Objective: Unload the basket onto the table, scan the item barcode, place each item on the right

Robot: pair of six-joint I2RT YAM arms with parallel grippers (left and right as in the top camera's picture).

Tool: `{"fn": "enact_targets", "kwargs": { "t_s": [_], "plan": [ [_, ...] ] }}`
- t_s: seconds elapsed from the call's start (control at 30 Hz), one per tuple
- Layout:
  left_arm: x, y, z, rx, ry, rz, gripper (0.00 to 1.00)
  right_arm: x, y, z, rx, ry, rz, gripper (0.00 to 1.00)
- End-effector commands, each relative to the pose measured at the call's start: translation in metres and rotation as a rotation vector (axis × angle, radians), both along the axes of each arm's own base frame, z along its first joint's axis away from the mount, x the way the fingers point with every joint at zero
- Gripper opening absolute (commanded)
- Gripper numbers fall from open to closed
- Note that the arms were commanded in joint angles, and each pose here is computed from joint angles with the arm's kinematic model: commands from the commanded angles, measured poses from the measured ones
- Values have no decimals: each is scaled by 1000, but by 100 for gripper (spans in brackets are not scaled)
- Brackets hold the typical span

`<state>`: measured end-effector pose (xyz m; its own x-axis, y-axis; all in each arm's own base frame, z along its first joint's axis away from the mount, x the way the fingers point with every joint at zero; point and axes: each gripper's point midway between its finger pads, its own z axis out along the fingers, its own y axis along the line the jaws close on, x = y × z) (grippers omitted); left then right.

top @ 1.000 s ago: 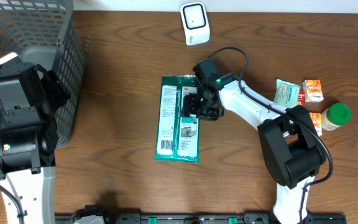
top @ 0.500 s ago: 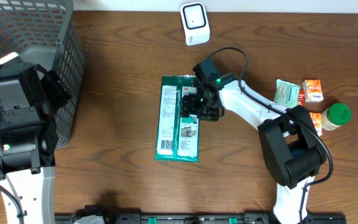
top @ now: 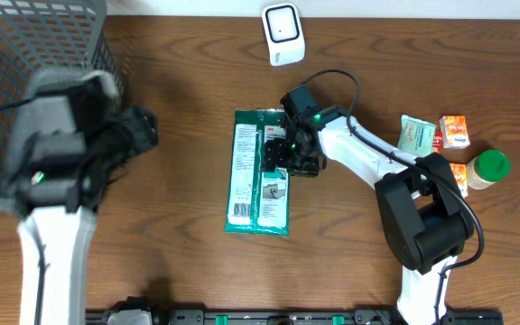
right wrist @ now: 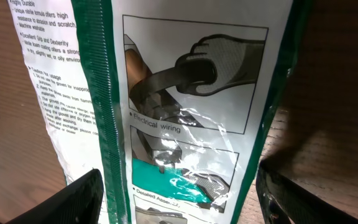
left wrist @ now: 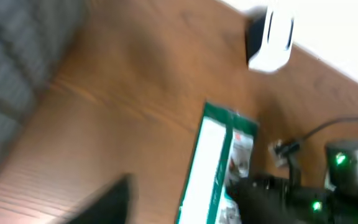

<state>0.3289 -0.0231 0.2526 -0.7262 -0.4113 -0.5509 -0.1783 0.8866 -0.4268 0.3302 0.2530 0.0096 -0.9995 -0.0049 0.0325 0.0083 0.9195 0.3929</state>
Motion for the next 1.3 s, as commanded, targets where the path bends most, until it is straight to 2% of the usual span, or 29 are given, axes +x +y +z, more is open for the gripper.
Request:
{"fn": "enact_targets", "kwargs": {
  "t_s": [0.0,0.07,0.4,0.7,1.17,1.27],
  "plan": [
    [7,-31,-46,-34,140,-95,13,-15,-20,-32,-87,59,19,75],
    [14,-44,-62,-31,181,-134,8,-15,-20,-31,-70,67,19,74],
    [46,-80,-135,-13,298,-218,8,-13,-17,-14,149,111,84,75],
    [36,-91,-206,2,492,-248,8,-9,-16,-15,158,58,143,79],
    [25,-113,-263,65,595,-305,8,-10,-10,-24,173,16,169,83],
    [25,-113,-268,67,604,-305,8,-19,2,-29,236,8,193,81]
  ]
}}
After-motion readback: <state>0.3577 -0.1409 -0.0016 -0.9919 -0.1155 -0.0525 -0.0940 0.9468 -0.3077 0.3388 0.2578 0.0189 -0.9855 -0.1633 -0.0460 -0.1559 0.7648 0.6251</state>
